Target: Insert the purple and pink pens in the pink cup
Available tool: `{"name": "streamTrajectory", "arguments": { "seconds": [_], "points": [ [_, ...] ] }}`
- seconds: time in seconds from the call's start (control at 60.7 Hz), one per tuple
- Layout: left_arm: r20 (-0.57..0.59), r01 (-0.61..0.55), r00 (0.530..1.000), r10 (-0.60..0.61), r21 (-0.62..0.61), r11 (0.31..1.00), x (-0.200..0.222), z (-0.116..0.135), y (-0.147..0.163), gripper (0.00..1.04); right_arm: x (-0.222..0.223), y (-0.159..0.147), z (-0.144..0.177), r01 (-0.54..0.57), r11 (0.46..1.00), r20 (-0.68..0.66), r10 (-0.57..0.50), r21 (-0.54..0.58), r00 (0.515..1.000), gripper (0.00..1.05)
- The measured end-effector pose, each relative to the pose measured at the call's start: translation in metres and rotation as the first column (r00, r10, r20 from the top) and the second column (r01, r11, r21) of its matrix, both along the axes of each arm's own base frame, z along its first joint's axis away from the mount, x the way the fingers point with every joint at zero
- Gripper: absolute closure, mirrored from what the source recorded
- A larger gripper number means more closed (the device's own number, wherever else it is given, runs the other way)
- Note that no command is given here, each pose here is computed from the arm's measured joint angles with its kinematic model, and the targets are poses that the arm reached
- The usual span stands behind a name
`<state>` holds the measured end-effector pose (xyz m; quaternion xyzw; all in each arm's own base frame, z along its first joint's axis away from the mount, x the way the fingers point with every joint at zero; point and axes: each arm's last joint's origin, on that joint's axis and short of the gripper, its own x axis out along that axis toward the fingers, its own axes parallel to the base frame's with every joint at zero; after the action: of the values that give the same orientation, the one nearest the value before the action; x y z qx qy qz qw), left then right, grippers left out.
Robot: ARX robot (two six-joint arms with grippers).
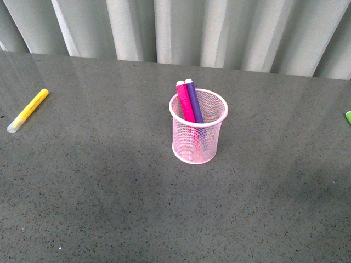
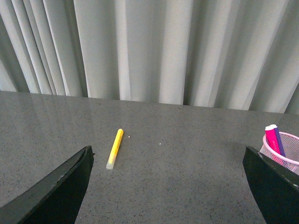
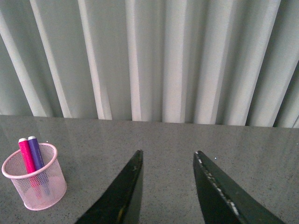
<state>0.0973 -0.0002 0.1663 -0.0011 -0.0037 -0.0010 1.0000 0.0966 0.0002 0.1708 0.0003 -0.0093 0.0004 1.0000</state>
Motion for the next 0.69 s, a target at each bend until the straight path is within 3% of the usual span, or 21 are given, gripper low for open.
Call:
{"name": "streamTrajectory", "arguments": {
  "seconds": [0.346,0.692],
  "points": [
    [0.000,0.000,1.000,0.000,0.000,1.000,0.0000,0.0000,0.0000,0.07,0.0000,0.0000,0.0000,0.000,1.000,0.000,0.000,0.000,1.000,0.07],
    [0.000,0.000,1.000,0.000,0.000,1.000,0.0000,0.0000,0.0000,0.07,0.0000,0.0000,0.0000,0.000,1.000,0.000,0.000,0.000,1.000,0.07]
  ]
}}
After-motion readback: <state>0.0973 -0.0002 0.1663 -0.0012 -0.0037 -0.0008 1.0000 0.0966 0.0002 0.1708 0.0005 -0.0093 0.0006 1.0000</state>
